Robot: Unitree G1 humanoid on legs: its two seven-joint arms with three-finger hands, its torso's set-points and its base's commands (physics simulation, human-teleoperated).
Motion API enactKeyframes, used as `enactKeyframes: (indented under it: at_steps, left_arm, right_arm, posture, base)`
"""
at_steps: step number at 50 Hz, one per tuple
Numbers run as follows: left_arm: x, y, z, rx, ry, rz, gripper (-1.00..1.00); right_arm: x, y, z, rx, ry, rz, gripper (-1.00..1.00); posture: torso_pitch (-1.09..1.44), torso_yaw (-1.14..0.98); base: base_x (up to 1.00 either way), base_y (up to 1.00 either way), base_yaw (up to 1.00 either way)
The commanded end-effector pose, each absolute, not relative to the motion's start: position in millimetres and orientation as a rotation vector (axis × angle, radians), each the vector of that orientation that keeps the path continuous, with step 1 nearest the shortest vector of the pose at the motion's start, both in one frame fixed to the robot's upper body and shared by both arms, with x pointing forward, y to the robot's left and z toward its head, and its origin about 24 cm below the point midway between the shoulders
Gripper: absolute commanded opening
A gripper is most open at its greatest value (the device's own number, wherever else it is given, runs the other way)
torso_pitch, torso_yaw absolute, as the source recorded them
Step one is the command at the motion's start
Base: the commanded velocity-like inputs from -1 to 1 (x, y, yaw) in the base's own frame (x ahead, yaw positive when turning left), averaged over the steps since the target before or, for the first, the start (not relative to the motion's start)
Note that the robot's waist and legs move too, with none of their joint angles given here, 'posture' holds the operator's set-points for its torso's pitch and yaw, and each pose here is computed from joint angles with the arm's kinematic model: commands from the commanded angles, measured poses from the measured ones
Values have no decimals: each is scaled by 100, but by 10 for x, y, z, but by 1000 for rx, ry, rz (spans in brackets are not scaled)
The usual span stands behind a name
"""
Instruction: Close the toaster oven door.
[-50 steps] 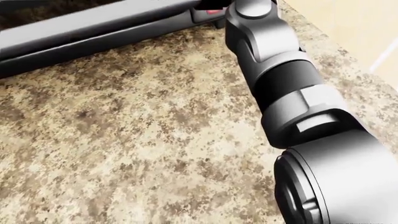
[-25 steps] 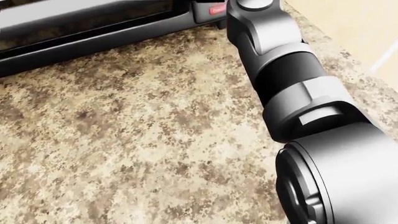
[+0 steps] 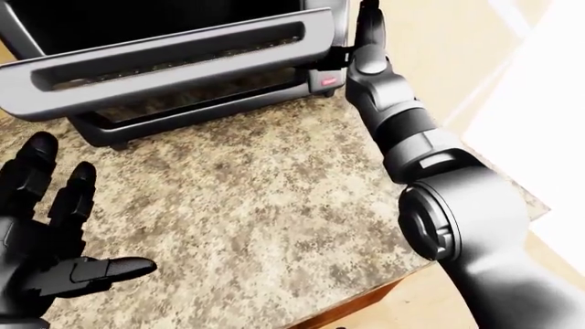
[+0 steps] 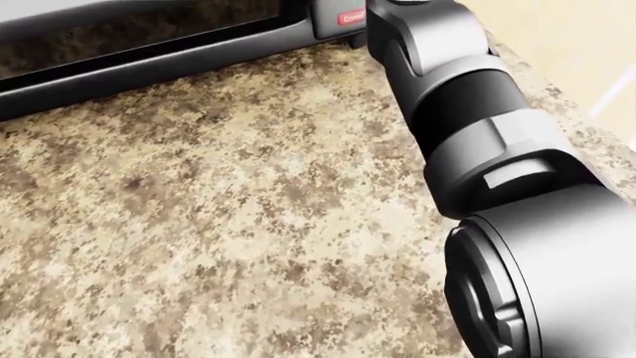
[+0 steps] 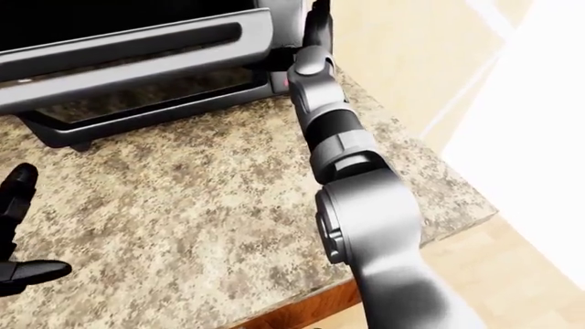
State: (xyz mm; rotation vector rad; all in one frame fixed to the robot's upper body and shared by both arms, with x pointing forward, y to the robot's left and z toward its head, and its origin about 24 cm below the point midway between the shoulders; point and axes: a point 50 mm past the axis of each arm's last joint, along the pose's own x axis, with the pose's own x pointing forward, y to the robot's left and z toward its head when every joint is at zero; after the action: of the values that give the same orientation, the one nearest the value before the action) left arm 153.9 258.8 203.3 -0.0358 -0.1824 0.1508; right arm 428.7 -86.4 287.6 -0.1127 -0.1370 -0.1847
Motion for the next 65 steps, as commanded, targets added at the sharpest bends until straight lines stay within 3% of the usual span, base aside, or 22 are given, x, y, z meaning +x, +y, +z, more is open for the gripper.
enactKeyframes:
  at_steps: [1,41,65]
  left_arm:
    - [1503,2556,2099,-8,-229,144,100]
    - [1881,1778,1955,-5,-194,-164,100]
    - [2112,1752,2151,-4,-202,-194,100]
  right_arm:
    - [4144,-750,3503,-25,-383,-145,100]
    - [4138,-742,3517,-24,-388,-147,100]
    - [4137,-733,3514,-23,-388,-147,100]
  posture:
    - [0,0]
    - [0,0]
    - [0,0]
  base:
    - [0,0,0]
    - [0,0,0]
    - [0,0,0]
